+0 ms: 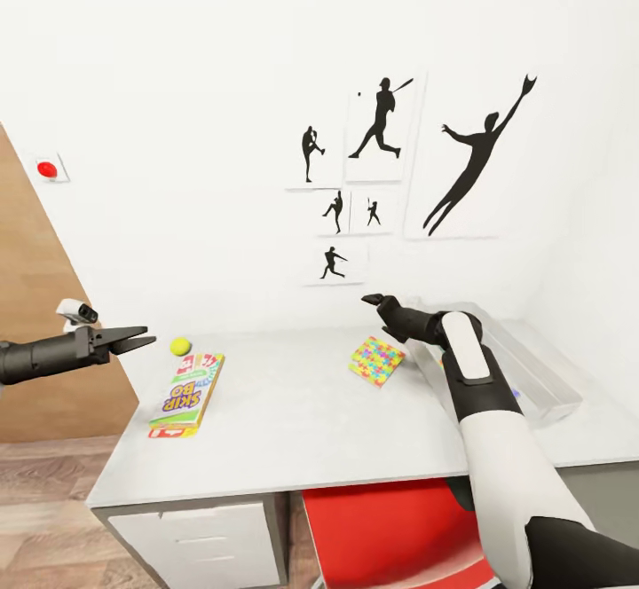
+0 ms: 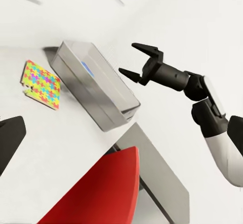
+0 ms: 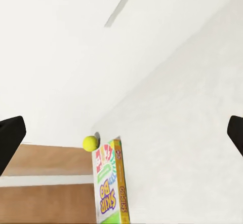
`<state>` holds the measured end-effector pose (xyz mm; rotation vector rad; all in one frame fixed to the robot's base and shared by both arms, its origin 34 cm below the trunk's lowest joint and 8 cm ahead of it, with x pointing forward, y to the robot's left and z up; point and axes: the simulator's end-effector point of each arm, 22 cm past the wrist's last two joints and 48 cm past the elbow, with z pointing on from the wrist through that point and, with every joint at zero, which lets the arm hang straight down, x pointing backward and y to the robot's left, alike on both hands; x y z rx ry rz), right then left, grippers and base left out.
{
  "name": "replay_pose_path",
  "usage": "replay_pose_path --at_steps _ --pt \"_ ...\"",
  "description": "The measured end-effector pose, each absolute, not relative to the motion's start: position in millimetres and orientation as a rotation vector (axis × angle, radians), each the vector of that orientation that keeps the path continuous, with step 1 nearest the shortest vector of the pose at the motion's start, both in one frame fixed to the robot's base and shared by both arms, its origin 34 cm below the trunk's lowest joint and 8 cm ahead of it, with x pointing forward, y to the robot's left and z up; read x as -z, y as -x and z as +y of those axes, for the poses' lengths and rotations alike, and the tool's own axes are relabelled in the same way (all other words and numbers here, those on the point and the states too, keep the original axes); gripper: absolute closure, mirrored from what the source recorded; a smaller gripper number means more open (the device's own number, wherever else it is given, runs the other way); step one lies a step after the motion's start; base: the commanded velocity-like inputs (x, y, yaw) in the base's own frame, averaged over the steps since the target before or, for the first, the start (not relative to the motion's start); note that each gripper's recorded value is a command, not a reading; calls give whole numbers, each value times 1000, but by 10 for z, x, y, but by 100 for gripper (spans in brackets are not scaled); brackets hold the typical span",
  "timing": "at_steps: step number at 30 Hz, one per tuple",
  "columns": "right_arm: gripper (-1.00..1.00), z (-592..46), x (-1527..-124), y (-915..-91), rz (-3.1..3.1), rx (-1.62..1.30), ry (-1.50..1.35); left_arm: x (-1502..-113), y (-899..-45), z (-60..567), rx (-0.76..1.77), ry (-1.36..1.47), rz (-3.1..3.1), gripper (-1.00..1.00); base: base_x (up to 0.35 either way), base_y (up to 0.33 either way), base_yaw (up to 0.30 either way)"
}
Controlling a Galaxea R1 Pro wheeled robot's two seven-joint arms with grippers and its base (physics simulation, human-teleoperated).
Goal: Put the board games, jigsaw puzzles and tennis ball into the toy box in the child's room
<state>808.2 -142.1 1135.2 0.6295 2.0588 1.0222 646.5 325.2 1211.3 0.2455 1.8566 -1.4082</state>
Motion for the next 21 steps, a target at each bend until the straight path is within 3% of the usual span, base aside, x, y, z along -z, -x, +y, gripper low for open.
replay_pose_path --at_steps 13,21 --pt "-100 -950 -10841 -7755 2201 -1074 -571 -11705 -6386 3038 1488 -206 1911 -100 -3 0 0" --pt "-100 -865 -10692 -7599 2236 -1058 -538 -11689 -6380 3043 1489 -202 1912 -100 -79 87 0"
